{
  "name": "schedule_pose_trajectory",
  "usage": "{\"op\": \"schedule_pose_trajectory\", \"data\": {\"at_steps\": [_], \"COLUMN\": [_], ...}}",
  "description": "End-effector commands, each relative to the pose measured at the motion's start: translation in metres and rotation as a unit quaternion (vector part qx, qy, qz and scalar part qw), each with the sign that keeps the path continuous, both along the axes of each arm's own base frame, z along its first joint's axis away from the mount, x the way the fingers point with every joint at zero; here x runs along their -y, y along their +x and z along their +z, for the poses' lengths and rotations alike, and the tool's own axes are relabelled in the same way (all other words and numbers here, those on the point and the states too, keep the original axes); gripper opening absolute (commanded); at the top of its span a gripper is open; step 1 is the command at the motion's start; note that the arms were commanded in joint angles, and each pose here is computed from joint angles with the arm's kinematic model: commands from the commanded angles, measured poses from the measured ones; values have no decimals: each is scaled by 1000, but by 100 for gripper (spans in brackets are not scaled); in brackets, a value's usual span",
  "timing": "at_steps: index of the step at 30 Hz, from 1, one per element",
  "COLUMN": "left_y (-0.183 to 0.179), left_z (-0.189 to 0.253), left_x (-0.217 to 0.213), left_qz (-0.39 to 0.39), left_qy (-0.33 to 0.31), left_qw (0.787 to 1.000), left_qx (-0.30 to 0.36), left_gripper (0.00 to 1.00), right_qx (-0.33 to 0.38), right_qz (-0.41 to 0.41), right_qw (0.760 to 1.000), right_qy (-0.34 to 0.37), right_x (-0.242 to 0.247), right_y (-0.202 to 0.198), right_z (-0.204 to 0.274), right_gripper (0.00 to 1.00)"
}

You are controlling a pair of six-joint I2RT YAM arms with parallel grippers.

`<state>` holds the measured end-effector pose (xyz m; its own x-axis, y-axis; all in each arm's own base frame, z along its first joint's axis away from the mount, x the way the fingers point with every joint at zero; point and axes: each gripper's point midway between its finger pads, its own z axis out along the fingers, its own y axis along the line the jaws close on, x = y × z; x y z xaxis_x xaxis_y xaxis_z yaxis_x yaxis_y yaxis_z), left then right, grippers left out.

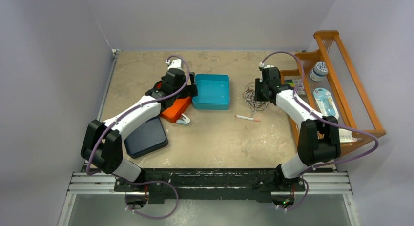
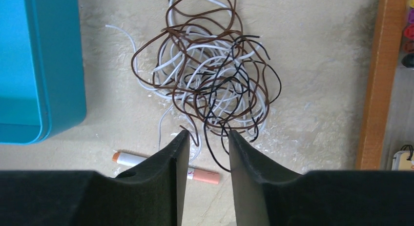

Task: Untangle the cables

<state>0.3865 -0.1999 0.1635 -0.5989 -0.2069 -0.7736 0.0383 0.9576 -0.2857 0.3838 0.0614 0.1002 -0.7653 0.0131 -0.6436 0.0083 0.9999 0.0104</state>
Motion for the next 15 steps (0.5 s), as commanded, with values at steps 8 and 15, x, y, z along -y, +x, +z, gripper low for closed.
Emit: {"op": "schedule_pose_trajectory", "data": {"at_steps": [8, 15], "left_y": [8, 7], "left_z": [13, 43], "left_x": [-1, -20], "left_qz": [5, 39], "left_qy": [-6, -13], "left_qw": [1000, 995], "left_qx": [28, 86], "left_gripper": [98, 100], "right_qx": [26, 73], "right_qz": [-13, 11], "right_qw": [999, 997], "right_qy": [-21, 7], "right_x": [4, -6], "right_y": [19, 20], "right_z": [20, 52], "right_gripper": [14, 0]}}
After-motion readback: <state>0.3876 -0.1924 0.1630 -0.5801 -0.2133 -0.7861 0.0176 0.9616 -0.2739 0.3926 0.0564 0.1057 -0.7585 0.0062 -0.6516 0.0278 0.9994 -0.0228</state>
